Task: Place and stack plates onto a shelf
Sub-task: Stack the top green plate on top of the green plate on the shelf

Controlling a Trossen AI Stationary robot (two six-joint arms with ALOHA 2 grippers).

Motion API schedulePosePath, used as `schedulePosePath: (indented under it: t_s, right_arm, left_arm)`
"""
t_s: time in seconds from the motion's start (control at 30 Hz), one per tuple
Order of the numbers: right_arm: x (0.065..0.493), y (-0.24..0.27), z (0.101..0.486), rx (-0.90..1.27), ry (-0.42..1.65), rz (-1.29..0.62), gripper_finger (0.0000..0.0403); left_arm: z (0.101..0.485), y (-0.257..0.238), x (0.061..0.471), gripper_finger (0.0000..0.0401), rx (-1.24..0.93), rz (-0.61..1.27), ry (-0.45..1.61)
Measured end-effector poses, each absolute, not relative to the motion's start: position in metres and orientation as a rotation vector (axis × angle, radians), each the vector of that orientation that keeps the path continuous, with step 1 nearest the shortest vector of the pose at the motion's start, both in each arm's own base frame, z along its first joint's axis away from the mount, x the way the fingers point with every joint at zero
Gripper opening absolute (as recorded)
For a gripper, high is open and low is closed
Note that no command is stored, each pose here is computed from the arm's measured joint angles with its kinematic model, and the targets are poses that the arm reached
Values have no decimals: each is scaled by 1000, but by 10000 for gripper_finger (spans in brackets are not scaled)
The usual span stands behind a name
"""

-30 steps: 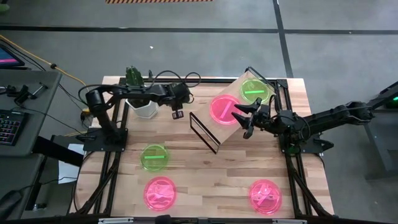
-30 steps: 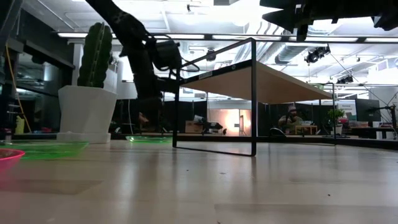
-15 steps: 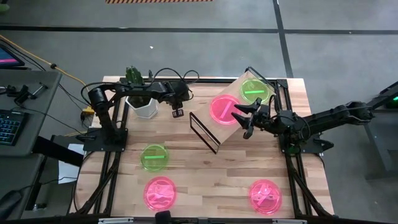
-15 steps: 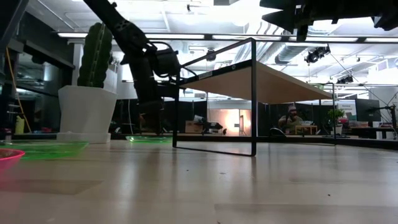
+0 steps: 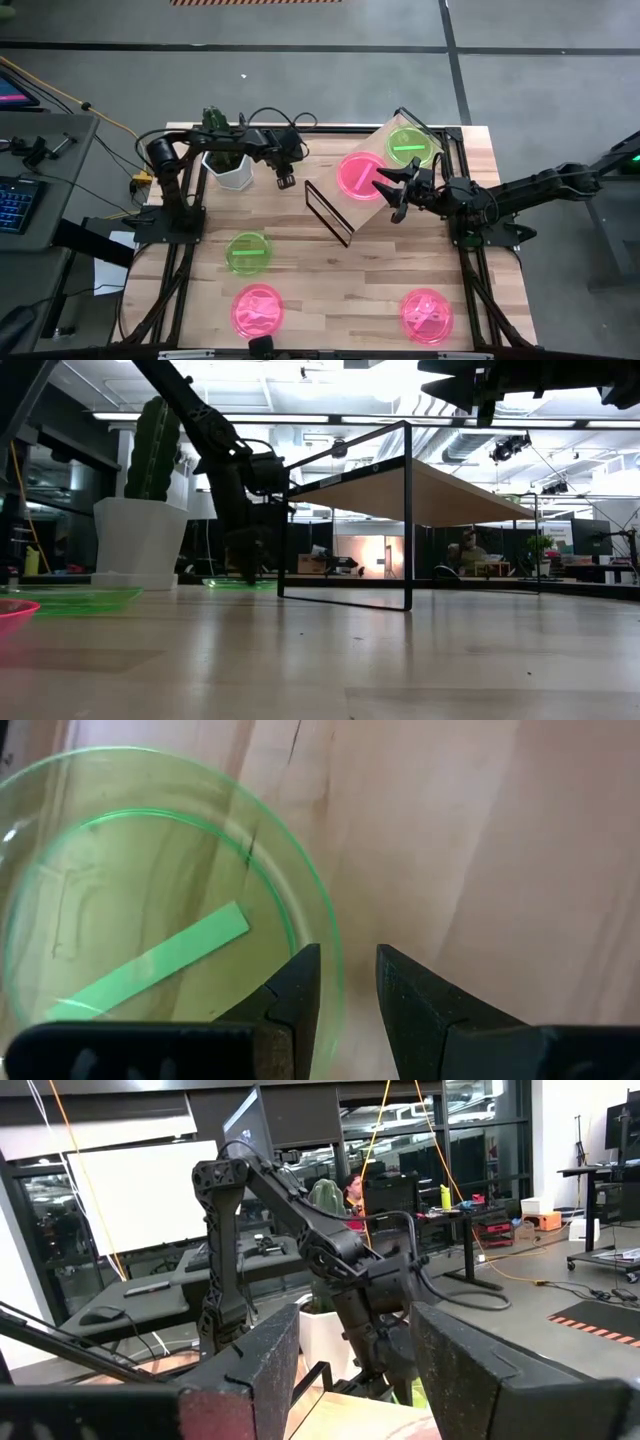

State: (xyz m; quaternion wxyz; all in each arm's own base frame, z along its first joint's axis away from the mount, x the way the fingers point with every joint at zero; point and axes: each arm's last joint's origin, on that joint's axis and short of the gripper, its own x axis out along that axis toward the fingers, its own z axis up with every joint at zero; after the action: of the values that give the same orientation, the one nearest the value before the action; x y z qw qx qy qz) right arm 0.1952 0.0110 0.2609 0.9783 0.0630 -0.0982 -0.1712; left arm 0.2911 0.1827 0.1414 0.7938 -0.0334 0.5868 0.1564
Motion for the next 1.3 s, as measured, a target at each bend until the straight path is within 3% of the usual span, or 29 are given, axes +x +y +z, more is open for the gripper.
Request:
schedulePosePath:
  t_s: [0.8, 0.9, 1.03, 1.3]
  right_arm:
    - [195, 11, 261, 131, -199, -344, 179]
    - [195, 11, 261, 135, -199, -344, 179]
    - [195, 11, 261, 135, -199, -344, 179]
    - [195, 11, 261, 135, -199, -344, 179]
  left_arm:
    - [138, 189, 289, 88, 6, 466, 1310]
    - [138, 189, 289, 69, 5, 481, 1313]
    - [138, 190, 289, 12, -3, 493, 1311]
    - [142, 184, 289, 2, -18, 470, 1310]
